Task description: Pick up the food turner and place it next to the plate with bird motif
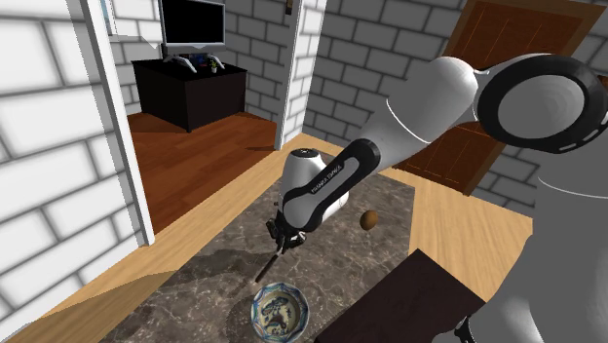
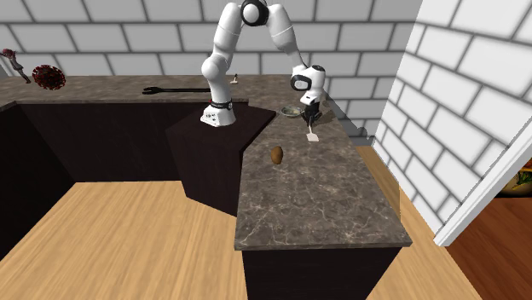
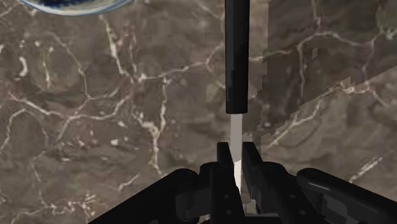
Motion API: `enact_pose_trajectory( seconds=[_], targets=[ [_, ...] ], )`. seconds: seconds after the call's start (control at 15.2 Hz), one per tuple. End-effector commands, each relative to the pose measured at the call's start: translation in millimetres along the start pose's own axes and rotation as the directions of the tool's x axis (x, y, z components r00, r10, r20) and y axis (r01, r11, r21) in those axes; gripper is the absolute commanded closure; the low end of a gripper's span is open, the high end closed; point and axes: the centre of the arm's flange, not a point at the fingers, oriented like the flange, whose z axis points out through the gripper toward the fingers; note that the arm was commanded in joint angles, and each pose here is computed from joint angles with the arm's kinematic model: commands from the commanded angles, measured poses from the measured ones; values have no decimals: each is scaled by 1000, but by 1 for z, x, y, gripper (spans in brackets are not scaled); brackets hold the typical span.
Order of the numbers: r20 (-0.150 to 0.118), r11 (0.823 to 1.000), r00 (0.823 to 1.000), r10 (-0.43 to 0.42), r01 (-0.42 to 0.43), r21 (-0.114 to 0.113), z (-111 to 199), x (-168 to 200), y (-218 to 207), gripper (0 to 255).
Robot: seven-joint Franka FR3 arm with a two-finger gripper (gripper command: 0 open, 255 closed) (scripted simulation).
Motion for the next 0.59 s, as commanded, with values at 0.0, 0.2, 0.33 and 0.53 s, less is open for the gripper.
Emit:
enact_pose_trajectory(
  seconds=[0.0,0.2,0.33,0.53],
  targets=[
    [0,1000,1000,0,0,1,2,0,0,255],
    [0,1000,1000,0,0,1,2,0,0,255],
    [0,1000,1000,0,0,0,2,0,0,255],
    [0,1000,1000,0,0,0,2,0,0,0]
  ],
)
